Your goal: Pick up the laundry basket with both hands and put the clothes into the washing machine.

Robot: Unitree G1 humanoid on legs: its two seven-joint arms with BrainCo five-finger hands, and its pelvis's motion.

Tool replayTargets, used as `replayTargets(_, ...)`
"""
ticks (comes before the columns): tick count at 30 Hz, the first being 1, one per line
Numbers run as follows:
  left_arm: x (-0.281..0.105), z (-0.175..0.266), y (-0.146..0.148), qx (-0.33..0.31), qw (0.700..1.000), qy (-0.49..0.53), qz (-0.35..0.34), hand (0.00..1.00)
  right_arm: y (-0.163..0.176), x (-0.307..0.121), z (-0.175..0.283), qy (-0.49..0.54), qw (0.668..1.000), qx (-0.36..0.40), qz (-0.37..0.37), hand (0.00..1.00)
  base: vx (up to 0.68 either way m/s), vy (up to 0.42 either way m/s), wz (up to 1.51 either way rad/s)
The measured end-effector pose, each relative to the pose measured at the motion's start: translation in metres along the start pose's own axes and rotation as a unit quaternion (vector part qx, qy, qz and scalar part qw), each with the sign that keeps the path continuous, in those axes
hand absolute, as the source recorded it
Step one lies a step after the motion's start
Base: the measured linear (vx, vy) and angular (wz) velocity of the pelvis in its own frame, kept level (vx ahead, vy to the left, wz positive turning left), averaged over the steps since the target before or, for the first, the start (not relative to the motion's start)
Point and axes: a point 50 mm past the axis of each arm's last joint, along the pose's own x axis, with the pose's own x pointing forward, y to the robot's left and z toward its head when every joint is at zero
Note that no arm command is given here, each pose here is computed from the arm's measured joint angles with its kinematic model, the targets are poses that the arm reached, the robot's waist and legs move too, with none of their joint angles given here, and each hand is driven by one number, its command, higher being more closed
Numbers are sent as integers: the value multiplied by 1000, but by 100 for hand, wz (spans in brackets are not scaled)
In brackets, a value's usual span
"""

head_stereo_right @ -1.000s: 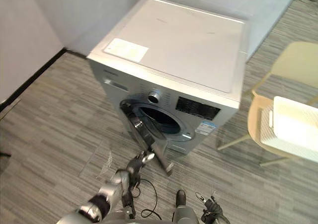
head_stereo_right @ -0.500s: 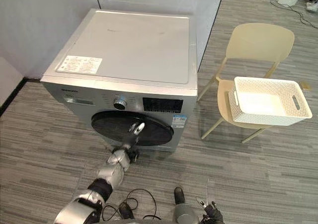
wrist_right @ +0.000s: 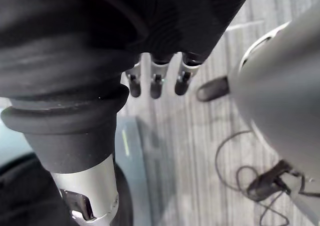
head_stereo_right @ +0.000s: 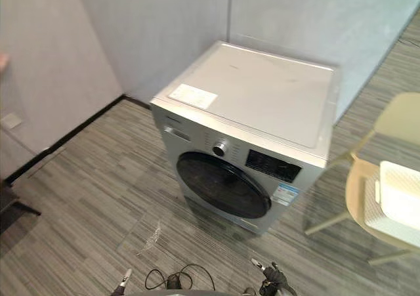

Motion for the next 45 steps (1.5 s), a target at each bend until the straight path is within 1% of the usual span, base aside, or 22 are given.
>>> replayTargets(1,-1,-3,3,-11,1000,4,6,0,4,0,-1,3,1000,-8,6,0,64,91,141)
replayTargets(4,-1,1,8,-14,1000,-3,12,0,5,-2,-11,16,1000,-4,6,0,99,137,159)
replayTargets(5,0,6,7,-6,1000,-11,8,0,1,-3,-14,20,1000,-4,1,0,201,173,197)
replayTargets(7,0,4,3,-11,1000,-9,2,0,0,-3,-12,15,1000,-7,1,0,221,163,178)
replayTargets(9,0,6,4,-14,1000,-11,2,0,12,-2,-11,12,1000,-16,20,0,234,157,107)
replayTargets(11,1,12,6,-11,1000,-20,4,0,43,1,0,-3,998,-31,63,0,248,113,25)
replayTargets(13,2,18,2,1,1000,-26,-3,0,51,1,3,-12,997,-35,75,0,200,76,27)
replayTargets(16,4,28,-17,42,998,-41,-30,0,48,1,2,-8,997,-28,68,0,255,-52,63)
replayTargets(19,4,35,-24,43,997,-55,-40,0,42,2,4,-9,998,-18,58,0,341,-172,109)
replayTargets(22,3,26,-30,57,996,-47,-46,0,32,3,10,-11,998,-29,47,0,480,-262,98)
replayTargets(23,2,25,-31,57,996,-48,-48,0,36,5,17,-20,998,-32,51,0,539,-246,65)
replayTargets(27,1,35,-46,41,995,-68,-66,0,29,6,28,-36,998,-31,35,0,406,-195,88)
replayTargets(29,1,38,-48,46,994,-72,-71,0,29,7,31,-43,998,-19,32,0,262,-85,43)
replayTargets(30,0,41,-49,45,993,-79,-70,0,32,7,37,-53,998,6,28,0,292,-7,42)
replayTargets(31,0,41,-54,54,993,-80,-74,0,28,7,34,-52,998,28,19,0,238,45,37)
replayTargets(33,-1,33,-59,61,992,-68,-82,0,18,6,31,-47,998,31,5,0,185,104,54)
replayTargets(35,2,46,-58,72,991,-80,-78,0,25,6,20,-27,998,48,8,0,118,122,64)
replayTargets(37,3,42,-46,86,992,-73,-62,0,29,5,9,-8,998,56,10,0,-4,73,5)
replayTargets(38,2,32,-38,89,993,-59,-53,0,27,4,1,2,998,57,7,0,-29,74,-7)
replayTargets(40,2,24,-35,107,992,-44,-52,0,18,3,-2,4,999,54,-3,0,-41,55,4)
replayTargets(45,3,24,-35,143,987,-40,-58,0,0,1,-9,22,998,50,-26,0,-59,-14,12)
